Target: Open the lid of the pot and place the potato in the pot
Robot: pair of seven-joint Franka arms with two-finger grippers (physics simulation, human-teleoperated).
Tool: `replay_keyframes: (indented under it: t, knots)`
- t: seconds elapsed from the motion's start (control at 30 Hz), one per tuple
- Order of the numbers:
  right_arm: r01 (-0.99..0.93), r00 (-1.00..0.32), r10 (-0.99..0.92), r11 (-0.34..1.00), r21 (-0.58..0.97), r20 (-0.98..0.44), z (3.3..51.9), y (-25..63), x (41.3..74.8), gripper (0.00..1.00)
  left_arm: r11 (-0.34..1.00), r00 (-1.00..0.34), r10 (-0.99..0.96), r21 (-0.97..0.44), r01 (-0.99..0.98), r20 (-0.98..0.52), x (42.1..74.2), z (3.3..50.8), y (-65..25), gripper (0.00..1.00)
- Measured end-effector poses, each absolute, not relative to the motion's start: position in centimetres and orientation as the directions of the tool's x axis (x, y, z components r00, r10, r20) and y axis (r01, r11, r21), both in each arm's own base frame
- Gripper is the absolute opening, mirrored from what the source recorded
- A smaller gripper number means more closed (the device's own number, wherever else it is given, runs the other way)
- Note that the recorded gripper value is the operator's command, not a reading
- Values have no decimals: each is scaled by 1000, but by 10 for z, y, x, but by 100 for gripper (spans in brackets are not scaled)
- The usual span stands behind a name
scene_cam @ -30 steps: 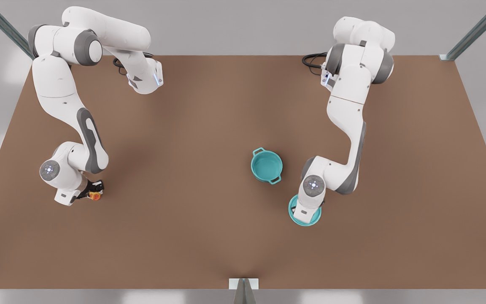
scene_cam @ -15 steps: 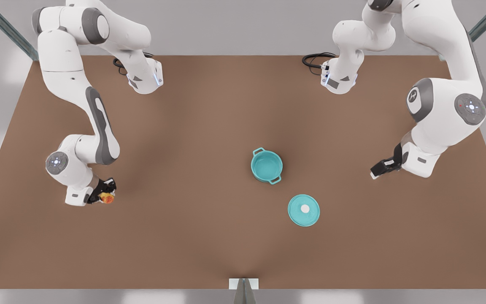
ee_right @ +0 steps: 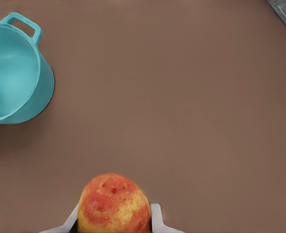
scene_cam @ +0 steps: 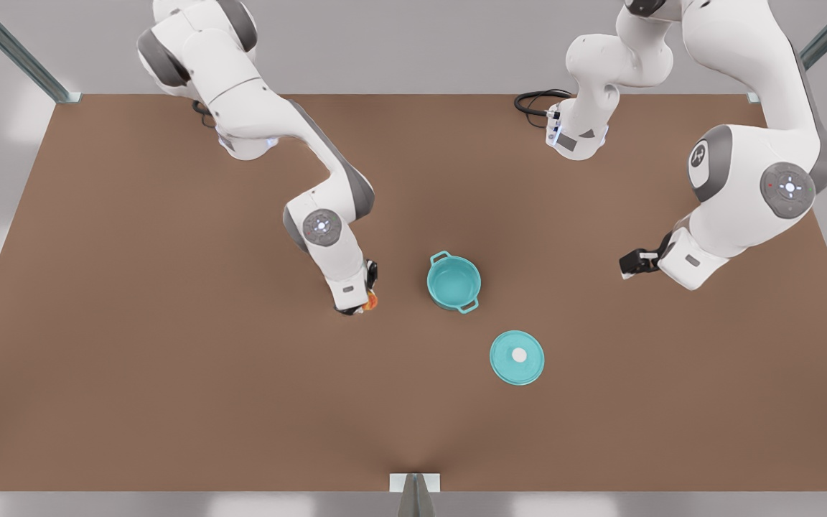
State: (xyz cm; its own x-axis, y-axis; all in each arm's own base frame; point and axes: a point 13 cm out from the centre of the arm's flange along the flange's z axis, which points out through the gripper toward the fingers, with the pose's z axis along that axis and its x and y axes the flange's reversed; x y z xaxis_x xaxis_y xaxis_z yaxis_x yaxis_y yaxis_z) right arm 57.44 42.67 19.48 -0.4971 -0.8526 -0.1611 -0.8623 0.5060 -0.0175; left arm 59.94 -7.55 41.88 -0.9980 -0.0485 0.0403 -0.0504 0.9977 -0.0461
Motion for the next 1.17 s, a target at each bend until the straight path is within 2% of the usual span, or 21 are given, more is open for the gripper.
replay_keyframes:
  t: [0.1, 0.37, 0.63, 0.67, 0.7, 0.73, 0.87, 0.93, 0.97, 1.0, 1.07, 1.1, 1.13, 1.17]
  knots:
    - [-856, -511, -845, 517, 3, -160, 179, 484, 546, 38, 999, -999, -23, -46, -25, 43, 598, 418, -75, 100]
    - [-771, -633, -748, 632, 76, -201, 153, 585, 517, 38, 998, -998, 53, -44, 52, 29, 610, 420, -91, 100]
    - [-651, -756, -614, 741, 164, -224, 108, 638, 507, 38, 996, -996, 88, -35, 87, 27, 612, 417, -90, 100]
    - [-637, -768, -600, 752, 170, -225, 106, 641, 505, 40, 995, -996, 91, -35, 90, 26, 612, 417, -91, 100]
    - [-623, -779, -585, 762, 175, -226, 105, 642, 505, 75, 995, -995, 94, -35, 93, 25, 612, 417, -90, 100]
    - [-608, -790, -569, 774, 176, -227, 105, 642, 505, 100, 995, -995, 96, -35, 95, 24, 612, 418, -90, 100]
    - [-540, -835, -494, 820, 191, -241, 120, 643, 515, 100, 994, -994, 107, -33, 107, 23, 613, 418, -91, 100]
    - [-486, -859, -421, 849, 207, -290, 179, 628, 548, 100, 993, -993, 112, -33, 111, 22, 613, 418, -91, 100]
    - [-434, -878, -356, 875, 215, -321, 232, 596, 586, 100, 993, -993, 114, -33, 113, 21, 613, 418, -91, 100]
    - [-360, -899, -277, 909, 212, -339, 284, 535, 636, 100, 993, -993, 117, -33, 116, 21, 613, 418, -92, 100]
    - [-147, -941, -83, 974, 175, -329, 349, 334, 736, 100, 992, -993, 120, -33, 119, 21, 613, 418, -92, 100]
    - [-40, -955, 6, 988, 149, -298, 360, 223, 761, 100, 992, -992, 122, -33, 121, 21, 613, 418, -92, 100]
    - [36, -966, 67, 992, 124, -251, 360, 138, 767, 100, 992, -992, 124, -33, 123, 24, 613, 416, -92, 100]
    - [70, -976, 90, 992, 104, -200, 355, 88, 760, 100, 992, -992, 125, -33, 125, 26, 613, 414, -93, 100]
